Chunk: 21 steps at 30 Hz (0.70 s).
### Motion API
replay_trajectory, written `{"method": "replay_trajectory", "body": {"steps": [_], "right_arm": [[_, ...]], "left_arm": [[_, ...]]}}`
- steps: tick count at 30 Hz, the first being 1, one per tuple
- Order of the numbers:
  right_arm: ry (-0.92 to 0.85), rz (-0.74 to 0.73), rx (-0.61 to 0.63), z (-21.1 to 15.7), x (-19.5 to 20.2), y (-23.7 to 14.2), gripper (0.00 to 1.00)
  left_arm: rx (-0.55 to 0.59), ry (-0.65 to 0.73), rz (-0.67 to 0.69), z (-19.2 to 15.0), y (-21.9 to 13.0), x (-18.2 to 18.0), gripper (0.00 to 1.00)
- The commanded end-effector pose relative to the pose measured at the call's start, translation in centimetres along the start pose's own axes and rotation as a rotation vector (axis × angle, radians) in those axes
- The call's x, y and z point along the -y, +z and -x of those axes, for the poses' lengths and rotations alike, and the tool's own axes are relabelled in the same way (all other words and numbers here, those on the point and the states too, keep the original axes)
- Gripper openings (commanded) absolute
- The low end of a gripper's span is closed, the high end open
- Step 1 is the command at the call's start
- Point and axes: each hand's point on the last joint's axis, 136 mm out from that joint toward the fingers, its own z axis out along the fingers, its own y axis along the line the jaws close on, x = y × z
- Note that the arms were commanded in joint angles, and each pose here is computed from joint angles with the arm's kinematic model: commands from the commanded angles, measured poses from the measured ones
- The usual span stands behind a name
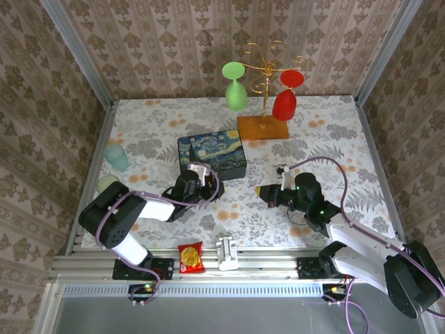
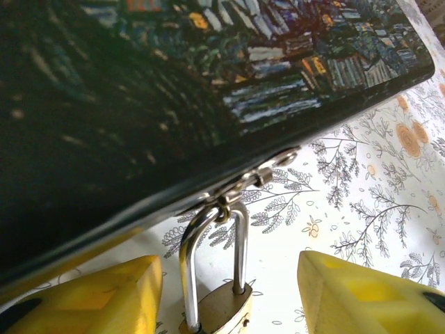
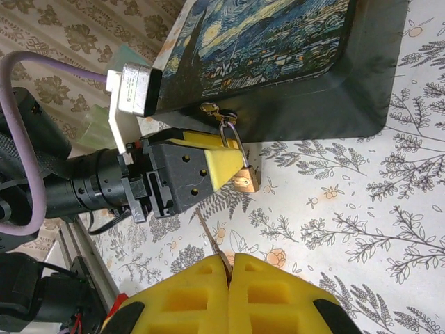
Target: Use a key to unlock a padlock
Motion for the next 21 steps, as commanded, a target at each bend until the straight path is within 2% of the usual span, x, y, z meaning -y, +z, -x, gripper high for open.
{"method": "replay_trajectory", "body": {"steps": [1,6,8,13,21], "right_arm": [[-0.015,-0.023,-0.015,-0.5,0.6,0.2,0.0],[-0.014,-0.022,-0.015,-0.5,0.6,0.3,0.0],[-0.014,-0.024,-0.013,-0.5,0.6,0.3,0.0],[-0.01,-0.026,-0.019,-0.7,0.7,0.3,0.0],[-0.006,-0.034,-0.018,-0.7,0.8,0.3,0.0]], "left_arm": [[-0.025,0.0,-0.021,-0.7,0.3,0.4,0.52],[-0.09,0.033,0.048,-2.4,0.6,-0.3,0.5],[-0.097,0.037,0.052,-2.8,0.6,-0.4,0.47],[-0.091,0.031,0.048,-2.7,0.7,-0.4,0.39],[-0.058,-0.005,0.028,-2.2,0.5,0.1,0.32]]}}
